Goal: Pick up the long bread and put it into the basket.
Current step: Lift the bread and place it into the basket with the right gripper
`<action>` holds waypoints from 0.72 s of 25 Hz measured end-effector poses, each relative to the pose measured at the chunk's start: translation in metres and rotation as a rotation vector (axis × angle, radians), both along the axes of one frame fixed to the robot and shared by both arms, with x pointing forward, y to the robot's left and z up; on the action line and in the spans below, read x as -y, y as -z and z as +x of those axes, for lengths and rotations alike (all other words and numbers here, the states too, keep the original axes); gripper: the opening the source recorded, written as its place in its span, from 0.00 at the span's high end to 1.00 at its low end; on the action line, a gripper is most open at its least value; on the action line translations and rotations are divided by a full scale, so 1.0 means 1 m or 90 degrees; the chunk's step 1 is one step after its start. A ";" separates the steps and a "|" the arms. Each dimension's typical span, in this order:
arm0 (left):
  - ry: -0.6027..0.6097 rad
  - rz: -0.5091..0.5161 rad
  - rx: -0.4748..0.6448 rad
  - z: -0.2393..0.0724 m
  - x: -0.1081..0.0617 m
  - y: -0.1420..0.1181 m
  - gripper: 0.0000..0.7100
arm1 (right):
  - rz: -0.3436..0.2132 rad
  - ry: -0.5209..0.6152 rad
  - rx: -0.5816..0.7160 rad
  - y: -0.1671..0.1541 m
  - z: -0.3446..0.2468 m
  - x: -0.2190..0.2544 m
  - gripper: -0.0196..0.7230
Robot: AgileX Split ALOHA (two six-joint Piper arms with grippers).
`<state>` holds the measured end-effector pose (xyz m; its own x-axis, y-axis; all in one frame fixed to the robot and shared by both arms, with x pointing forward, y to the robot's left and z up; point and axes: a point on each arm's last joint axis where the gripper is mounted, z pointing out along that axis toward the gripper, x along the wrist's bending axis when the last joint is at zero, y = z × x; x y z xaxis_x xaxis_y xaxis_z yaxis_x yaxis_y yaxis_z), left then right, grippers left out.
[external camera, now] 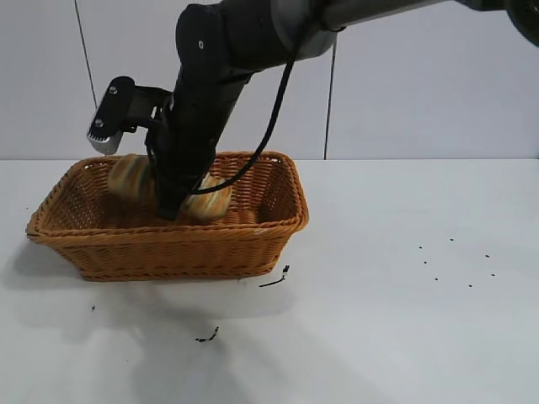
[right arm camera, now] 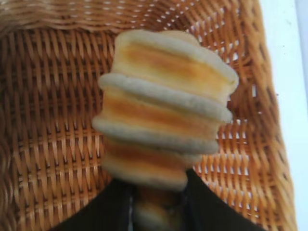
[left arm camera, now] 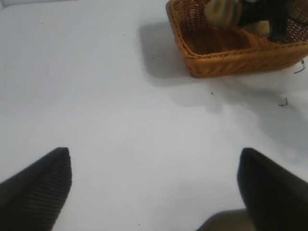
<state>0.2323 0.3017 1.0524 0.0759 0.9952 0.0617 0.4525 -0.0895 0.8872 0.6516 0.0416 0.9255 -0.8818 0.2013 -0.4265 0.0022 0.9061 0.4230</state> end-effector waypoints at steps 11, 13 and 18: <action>0.000 0.000 0.000 0.000 0.000 0.000 0.02 | 0.118 0.145 -0.028 -0.056 0.001 0.013 0.08; 0.000 0.000 0.000 0.000 0.000 0.000 0.02 | 0.166 0.219 -0.054 -0.079 0.003 0.022 0.08; 0.000 0.000 0.000 0.000 0.000 0.000 0.02 | 0.218 0.408 -0.135 -0.122 0.012 0.066 0.07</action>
<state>0.2323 0.3017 1.0524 0.0759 0.9952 0.0617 0.4525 -0.0895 0.8872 0.6640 -0.0245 1.0471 -0.6042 0.7926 -0.0821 0.5969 0.5185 0.6123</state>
